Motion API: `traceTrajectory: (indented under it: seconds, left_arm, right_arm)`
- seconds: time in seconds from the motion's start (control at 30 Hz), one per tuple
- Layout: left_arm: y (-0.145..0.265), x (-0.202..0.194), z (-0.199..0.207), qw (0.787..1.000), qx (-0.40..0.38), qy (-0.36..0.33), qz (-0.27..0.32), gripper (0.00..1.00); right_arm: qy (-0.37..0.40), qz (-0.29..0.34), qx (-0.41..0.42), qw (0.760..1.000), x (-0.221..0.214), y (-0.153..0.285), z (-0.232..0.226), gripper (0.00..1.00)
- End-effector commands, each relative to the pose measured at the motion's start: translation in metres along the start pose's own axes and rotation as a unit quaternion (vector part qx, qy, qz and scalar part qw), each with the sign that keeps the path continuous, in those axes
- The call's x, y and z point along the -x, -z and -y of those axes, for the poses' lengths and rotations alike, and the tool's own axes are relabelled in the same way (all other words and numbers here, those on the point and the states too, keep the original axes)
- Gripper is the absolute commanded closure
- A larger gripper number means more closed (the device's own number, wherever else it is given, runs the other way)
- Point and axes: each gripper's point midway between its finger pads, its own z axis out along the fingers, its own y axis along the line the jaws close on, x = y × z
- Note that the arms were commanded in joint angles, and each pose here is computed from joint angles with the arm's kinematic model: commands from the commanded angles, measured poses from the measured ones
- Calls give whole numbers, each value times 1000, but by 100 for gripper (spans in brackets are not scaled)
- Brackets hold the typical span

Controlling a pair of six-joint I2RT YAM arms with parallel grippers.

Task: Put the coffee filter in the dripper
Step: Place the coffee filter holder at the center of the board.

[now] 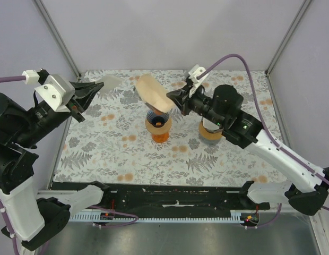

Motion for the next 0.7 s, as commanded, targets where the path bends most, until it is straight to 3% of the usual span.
traceTrajectory:
  seconds: [0.0,0.3,0.5,0.67]
  left_arm:
    - [0,3,-17,998,53,36,3,98]
    - [-5,-14,-16,997,57,50,-20,98]
    - [-8,-55,-21,985,93,106,-96,98]
    - [-16,-100,-11,976,85,120,-162,98]
  right_arm:
    - [7,46,-93,995,44,40,46,100]
    - [2,-1,-281,960,16,87,153,100]
    - [-61,-28,-411,909,-23,142,253,100]
    - [-120,-91,-485,861,-96,180,317,100]
